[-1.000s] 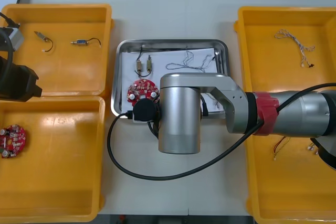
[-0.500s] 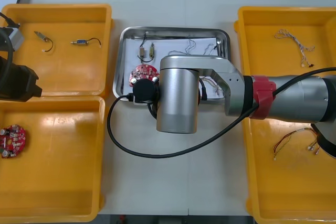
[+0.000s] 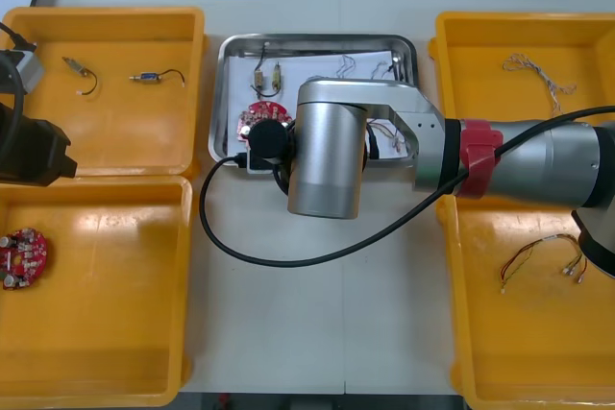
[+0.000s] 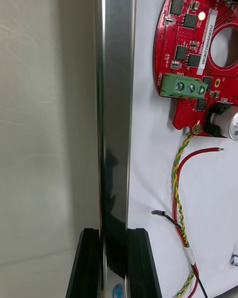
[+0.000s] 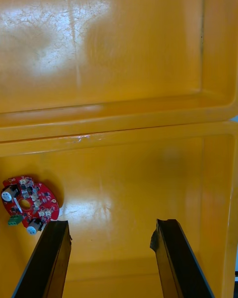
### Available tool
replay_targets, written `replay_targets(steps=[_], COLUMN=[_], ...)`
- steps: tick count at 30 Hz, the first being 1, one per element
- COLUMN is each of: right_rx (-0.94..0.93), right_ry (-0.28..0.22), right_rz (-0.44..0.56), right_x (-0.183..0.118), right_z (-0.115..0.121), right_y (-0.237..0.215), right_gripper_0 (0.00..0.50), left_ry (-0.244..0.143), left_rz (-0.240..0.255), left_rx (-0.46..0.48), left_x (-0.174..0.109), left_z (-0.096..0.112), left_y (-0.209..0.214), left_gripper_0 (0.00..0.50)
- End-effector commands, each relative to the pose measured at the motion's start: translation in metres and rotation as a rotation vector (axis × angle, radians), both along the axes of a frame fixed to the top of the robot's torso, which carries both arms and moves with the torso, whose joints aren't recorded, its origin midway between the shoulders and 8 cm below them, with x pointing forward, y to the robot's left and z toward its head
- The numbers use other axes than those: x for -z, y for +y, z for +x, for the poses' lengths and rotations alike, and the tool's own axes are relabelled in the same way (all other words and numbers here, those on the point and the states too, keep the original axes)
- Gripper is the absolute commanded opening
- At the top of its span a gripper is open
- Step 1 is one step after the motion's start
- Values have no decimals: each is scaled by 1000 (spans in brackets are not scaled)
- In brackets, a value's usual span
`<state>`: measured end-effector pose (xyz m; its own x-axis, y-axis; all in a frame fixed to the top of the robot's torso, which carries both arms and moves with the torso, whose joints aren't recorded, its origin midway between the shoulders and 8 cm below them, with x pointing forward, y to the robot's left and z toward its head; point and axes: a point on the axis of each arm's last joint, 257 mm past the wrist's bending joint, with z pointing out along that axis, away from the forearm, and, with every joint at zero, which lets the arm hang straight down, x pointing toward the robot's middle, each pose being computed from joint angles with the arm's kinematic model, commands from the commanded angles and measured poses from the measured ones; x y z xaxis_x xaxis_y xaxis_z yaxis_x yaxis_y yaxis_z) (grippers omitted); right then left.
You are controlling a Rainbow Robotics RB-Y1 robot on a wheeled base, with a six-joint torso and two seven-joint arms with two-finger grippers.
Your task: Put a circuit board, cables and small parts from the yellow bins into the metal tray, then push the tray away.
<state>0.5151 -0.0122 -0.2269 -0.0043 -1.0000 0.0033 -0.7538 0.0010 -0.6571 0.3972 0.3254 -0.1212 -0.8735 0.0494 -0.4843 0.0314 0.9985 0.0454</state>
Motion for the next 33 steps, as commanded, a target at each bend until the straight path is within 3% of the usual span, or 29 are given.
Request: replay_targets(steps=[1,23,33], right_rx=[-44,-67,-98], right_ry=[-65,-168,-193], right_rz=[-28,-20,38], right_x=[-32,-64,-69], right_z=[23,72,87], right_y=[2,1,11], right_gripper_0=[0,0,0], left_ry=[-28,-28,-28], left_rz=[38,38,38], left_rx=[-42,-42,-42], left_x=[-12,-12,-12], left_z=[-4,-4,-4], left_y=[18,18,18], left_gripper_0=[500,500,500])
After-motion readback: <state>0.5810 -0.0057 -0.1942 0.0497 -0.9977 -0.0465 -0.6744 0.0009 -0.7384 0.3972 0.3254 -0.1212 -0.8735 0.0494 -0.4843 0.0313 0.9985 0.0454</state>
